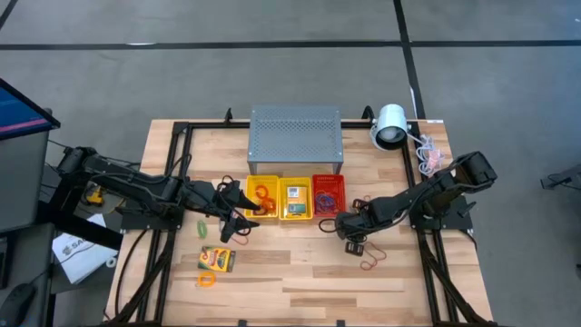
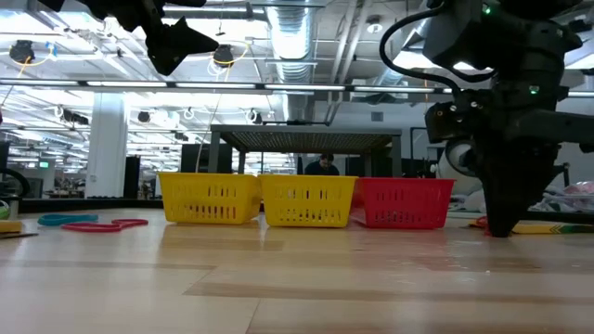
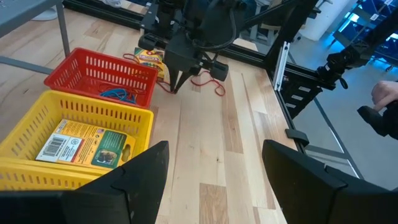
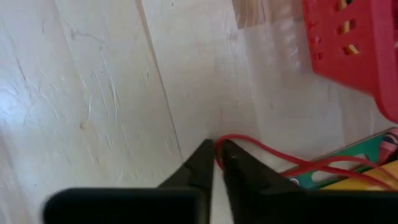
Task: Pick & Place Office Desk Supplies
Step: Put the red rubber band into the red bin
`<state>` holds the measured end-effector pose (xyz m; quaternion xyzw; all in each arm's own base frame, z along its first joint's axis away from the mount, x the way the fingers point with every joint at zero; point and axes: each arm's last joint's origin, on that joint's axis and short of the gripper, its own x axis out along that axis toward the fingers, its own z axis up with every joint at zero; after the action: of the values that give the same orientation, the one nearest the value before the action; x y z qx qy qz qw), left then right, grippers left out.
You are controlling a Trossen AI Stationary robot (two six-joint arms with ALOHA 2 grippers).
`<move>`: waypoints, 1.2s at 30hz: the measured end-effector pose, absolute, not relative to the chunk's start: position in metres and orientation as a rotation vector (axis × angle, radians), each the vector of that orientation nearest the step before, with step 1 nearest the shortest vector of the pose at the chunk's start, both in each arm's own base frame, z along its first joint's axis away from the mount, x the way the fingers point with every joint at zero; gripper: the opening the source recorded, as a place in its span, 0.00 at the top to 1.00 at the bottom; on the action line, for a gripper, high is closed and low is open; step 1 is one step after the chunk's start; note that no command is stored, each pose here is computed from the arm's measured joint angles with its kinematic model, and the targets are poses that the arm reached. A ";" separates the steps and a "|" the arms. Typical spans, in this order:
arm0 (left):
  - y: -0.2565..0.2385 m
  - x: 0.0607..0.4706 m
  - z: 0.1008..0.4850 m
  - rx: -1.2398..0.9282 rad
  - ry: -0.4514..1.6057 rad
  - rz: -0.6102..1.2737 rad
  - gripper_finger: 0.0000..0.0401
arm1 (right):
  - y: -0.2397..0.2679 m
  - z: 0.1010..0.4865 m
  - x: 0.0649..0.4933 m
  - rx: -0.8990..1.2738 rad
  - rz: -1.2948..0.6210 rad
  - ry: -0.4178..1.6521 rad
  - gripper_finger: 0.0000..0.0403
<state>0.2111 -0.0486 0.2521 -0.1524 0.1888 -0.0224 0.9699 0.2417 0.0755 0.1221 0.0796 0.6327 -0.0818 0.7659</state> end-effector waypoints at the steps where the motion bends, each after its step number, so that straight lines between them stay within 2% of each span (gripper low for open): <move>1: -0.049 0.211 0.252 -0.308 0.381 -0.045 0.37 | 0.076 0.122 0.242 0.174 -0.177 1.374 0.98; 16: -0.049 0.211 0.252 -0.310 0.382 -0.044 0.37 | 0.086 0.135 0.255 0.181 -0.108 1.349 1.00; 36: -0.049 0.211 0.252 -0.310 0.383 -0.045 0.37 | 0.122 0.190 0.285 0.155 0.060 1.193 1.00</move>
<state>0.2110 -0.0485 0.2520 -0.1532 0.1893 -0.0221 0.9696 0.2850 0.1218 0.1897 0.0731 0.5611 0.0281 0.8241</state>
